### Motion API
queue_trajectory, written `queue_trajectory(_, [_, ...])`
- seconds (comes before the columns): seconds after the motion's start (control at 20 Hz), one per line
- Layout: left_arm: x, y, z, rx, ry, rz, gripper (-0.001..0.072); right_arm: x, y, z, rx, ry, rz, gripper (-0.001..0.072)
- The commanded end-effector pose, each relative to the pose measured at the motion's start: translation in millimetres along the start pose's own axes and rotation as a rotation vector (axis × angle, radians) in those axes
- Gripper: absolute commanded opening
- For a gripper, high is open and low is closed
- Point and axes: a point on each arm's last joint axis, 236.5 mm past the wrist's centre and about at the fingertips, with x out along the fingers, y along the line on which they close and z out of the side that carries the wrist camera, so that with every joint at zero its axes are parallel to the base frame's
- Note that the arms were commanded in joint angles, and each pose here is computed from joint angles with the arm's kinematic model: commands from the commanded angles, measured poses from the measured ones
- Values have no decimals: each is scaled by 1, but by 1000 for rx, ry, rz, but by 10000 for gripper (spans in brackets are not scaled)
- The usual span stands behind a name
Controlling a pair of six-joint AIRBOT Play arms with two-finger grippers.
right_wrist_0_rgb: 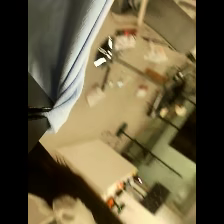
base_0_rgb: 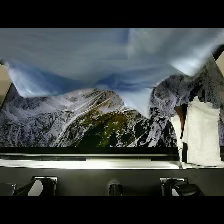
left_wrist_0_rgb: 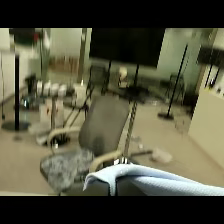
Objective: Fold the shirts.
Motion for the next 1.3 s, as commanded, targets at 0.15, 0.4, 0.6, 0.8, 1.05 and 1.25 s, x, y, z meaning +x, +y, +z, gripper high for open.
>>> queue_trajectory(0.15, [-34, -31, 3, 20, 41, -33, 40, -67, -23, -14, 16, 84, -43, 55])
queue_trajectory(0.4, [-12, -11, -78, -69, 338, -41, 39, -36, 6, -58, 15, 269, 52, 55])
queue_trajectory(0.6, [36, 42, -196, -188, 656, 3, 39, 54, 78, -143, -11, 563, 238, 55])
queue_trajectory(0.8, [79, 94, -387, -214, 1053, 97, 39, 162, 228, -274, 65, 819, 555, 54])
queue_trajectory(1.05, [144, 120, -525, -343, 1125, 125, 40, 245, 347, -363, 318, 794, 633, 55])
queue_trajectory(1.25, [175, 127, -558, -421, 1064, 133, 41, 277, 358, -383, 337, 719, 565, 54])
